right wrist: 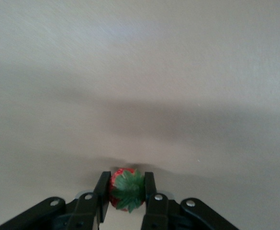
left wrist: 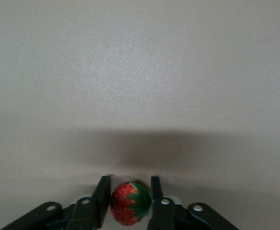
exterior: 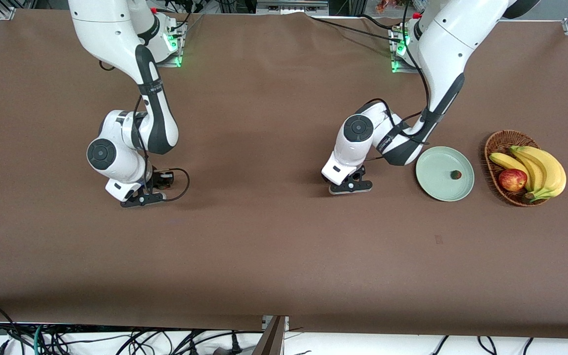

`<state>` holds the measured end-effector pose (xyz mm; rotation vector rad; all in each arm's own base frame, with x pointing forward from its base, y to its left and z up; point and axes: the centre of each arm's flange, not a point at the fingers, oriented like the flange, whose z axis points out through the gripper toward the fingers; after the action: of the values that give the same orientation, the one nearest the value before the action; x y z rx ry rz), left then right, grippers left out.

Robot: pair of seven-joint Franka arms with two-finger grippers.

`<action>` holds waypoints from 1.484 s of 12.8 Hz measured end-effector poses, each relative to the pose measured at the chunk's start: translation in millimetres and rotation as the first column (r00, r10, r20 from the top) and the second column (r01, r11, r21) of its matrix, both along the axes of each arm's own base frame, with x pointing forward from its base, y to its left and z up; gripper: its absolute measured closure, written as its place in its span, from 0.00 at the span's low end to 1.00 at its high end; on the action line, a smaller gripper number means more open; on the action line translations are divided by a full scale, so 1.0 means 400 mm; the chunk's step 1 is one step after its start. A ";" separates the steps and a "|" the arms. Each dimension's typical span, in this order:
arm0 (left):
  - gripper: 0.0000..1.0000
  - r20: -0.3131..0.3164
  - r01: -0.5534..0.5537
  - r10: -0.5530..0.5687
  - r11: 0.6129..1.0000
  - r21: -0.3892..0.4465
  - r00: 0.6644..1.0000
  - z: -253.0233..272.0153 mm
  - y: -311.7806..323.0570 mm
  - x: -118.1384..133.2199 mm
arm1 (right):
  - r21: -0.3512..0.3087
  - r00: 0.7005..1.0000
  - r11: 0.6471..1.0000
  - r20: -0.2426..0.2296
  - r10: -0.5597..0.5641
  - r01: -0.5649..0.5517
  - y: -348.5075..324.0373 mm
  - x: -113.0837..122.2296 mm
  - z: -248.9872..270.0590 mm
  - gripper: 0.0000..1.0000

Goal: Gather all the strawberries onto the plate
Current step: 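Drop the strawberry on the plate while the right gripper sets one mid-table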

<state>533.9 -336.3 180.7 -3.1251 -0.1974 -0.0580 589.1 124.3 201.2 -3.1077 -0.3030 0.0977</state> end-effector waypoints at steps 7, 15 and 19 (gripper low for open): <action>0.67 -0.111 0.004 -0.004 1.000 0.001 0.994 0.151 0.057 0.058 | 0.072 0.991 0.988 -0.024 -0.135 0.136 0.287 0.047 0.185 0.67; 0.67 -0.235 0.238 -0.237 0.971 -0.022 0.943 0.329 0.726 0.187 | 0.183 0.885 0.866 -0.074 -0.460 0.466 0.775 -0.066 0.152 0.67; 0.67 -0.270 0.282 -0.286 0.958 -0.055 0.919 0.257 0.942 0.163 | 0.385 0.787 0.701 -0.128 -0.604 0.600 1.063 -0.188 0.084 0.67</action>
<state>599.2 40.6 283.4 -3.1011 0.2611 0.3773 513.9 549.6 234.8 -2.6144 0.6316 0.0046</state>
